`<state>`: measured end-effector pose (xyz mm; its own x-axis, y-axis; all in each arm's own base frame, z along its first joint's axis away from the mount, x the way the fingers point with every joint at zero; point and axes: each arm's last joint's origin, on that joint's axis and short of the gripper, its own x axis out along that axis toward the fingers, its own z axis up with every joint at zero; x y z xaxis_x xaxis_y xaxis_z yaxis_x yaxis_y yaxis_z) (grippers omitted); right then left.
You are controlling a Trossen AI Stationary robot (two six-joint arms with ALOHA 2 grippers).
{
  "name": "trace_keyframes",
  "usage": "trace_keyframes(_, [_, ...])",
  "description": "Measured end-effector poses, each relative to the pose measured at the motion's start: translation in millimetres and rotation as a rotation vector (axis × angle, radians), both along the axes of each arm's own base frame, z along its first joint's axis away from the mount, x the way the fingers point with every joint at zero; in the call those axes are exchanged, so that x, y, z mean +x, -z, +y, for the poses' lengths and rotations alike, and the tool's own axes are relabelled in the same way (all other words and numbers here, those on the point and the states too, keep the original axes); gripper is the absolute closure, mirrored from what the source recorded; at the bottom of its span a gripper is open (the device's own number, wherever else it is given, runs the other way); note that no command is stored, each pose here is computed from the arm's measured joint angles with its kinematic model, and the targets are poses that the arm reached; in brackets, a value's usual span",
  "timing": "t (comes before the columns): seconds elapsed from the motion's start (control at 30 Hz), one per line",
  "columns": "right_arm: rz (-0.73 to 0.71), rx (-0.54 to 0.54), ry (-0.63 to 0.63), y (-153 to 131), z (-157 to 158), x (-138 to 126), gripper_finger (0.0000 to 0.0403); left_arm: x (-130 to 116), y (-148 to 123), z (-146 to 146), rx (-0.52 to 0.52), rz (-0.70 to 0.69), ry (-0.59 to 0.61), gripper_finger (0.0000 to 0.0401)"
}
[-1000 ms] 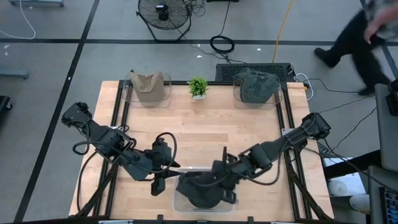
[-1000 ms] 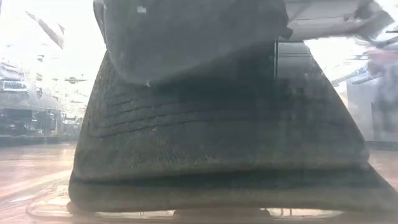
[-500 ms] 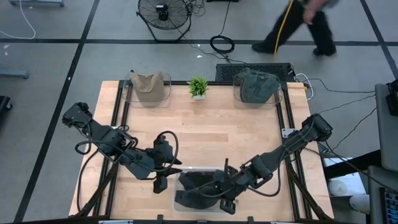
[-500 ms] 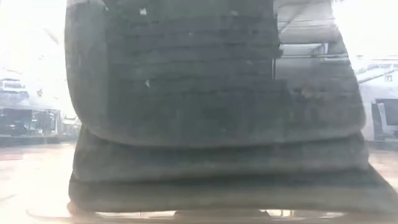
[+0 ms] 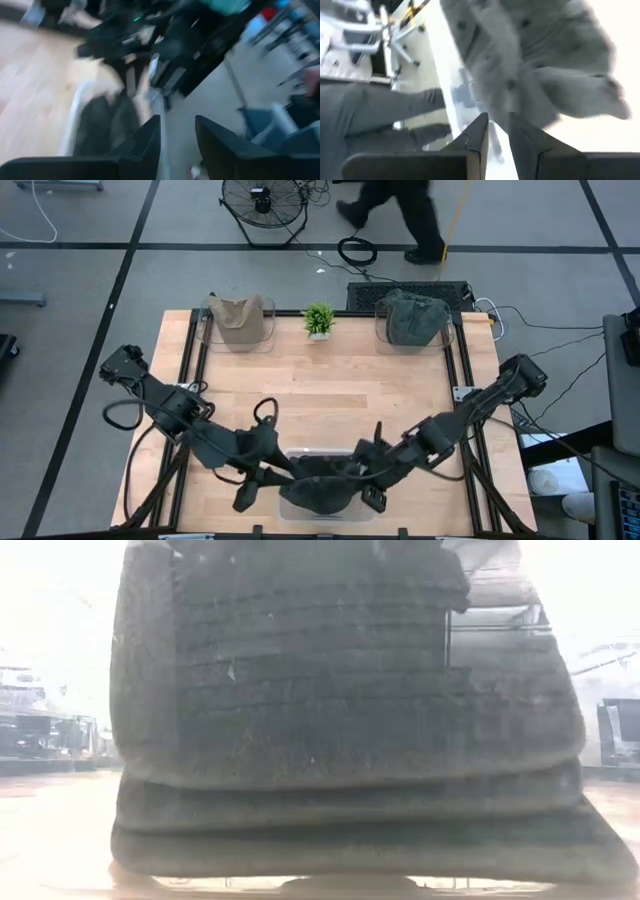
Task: Pick & Place hat
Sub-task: Put the black cap into the white transparent bin
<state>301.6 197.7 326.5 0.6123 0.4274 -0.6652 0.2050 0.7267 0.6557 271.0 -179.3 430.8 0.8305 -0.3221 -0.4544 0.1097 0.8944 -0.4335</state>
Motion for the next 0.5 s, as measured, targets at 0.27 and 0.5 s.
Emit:
trace_keyframes(0.27, [-0.145, -0.040, 0.144, -40, -23, -25, 0.0358, -2, -2, -4, 0.091, -0.058, 0.059, 0.0270])
trace_keyframes(0.5, [-0.244, -0.072, 0.102, -25, -7, 1, 0.0382, 6, 22, -5, 0.167, 0.092, 0.042, 0.0270])
